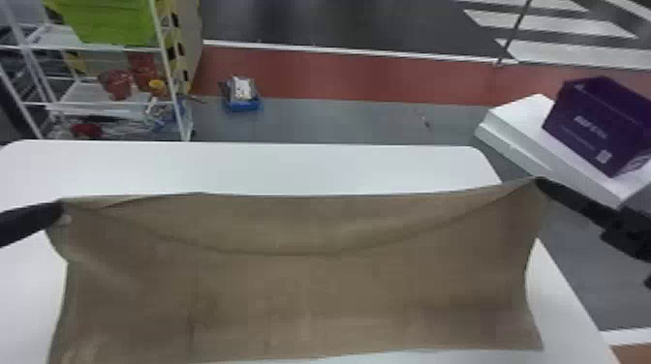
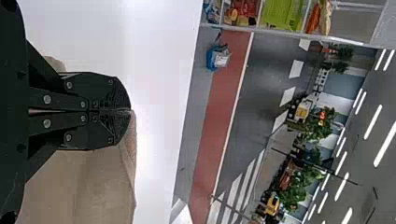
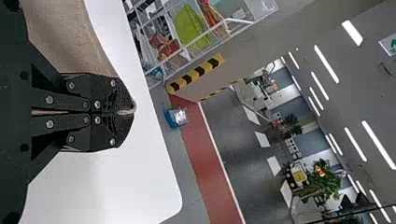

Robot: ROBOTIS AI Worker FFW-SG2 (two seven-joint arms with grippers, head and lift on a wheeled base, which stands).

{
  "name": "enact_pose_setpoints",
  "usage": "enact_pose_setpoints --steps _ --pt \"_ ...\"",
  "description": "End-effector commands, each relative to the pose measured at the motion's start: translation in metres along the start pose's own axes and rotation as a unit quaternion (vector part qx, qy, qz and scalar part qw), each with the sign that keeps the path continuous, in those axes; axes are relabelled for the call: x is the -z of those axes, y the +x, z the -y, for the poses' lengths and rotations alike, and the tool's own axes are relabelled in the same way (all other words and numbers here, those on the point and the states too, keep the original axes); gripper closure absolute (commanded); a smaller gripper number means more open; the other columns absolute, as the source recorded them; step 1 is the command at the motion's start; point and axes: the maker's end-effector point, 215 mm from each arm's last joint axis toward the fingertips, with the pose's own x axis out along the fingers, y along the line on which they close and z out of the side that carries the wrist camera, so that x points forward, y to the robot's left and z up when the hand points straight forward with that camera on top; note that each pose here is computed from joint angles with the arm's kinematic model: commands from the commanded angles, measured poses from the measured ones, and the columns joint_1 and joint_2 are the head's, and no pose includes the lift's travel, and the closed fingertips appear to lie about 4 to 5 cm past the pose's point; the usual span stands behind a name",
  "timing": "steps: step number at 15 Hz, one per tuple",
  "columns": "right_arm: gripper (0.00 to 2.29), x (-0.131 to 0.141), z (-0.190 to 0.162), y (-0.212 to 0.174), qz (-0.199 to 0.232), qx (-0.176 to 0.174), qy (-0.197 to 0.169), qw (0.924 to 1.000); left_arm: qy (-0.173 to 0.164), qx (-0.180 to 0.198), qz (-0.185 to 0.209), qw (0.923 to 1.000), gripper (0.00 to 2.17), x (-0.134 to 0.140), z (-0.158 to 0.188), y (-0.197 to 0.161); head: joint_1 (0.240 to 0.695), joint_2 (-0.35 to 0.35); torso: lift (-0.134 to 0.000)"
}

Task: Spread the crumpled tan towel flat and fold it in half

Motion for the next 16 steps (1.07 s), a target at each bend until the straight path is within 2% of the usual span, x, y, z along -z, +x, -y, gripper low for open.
enact_pose_setpoints --steps 1,6,8,10,12,14,15,16 --pt "2.12 0.012 0.012 0.030 -0.015 0.009 -0.016 0.9997 -0.004 -0.007 -0.007 0.9999 1.38 0.007 -0.014 0.020 0.695 -0.140 -0.124" --pt "2.12 0.031 0.020 0.069 -0.025 0.012 -0.041 0.9988 0.020 -0.012 -0.033 0.9992 1.38 0.030 -0.019 0.070 0.695 -0.118 -0.124" --pt "2.12 0.030 0.021 0.081 -0.016 0.013 -0.063 0.9978 0.033 -0.014 -0.034 0.9988 1.38 0.033 -0.021 0.088 0.695 -0.115 -0.124" --pt "2.12 0.032 0.022 0.093 -0.018 0.012 -0.061 0.9979 0.043 -0.015 -0.027 0.9986 1.38 0.031 -0.025 0.106 0.695 -0.112 -0.124" --pt "2.12 0.028 0.024 0.107 -0.008 0.009 -0.074 0.9972 0.046 -0.013 -0.035 0.9983 1.38 0.041 -0.027 0.124 0.695 -0.108 -0.124" --pt "2.12 0.036 0.023 0.122 -0.008 0.005 -0.097 0.9952 0.055 -0.021 -0.031 0.9978 1.37 0.046 -0.035 0.140 0.695 -0.106 -0.124" --pt "2.06 0.038 0.025 0.127 -0.002 0.009 -0.113 0.9935 0.054 -0.024 -0.035 0.9976 1.32 0.052 -0.037 0.147 0.695 -0.103 -0.124" --pt "1.91 0.043 0.029 0.132 -0.004 0.010 -0.117 0.9930 0.057 -0.026 -0.034 0.9975 0.94 0.054 -0.040 0.154 0.695 -0.099 -0.124"
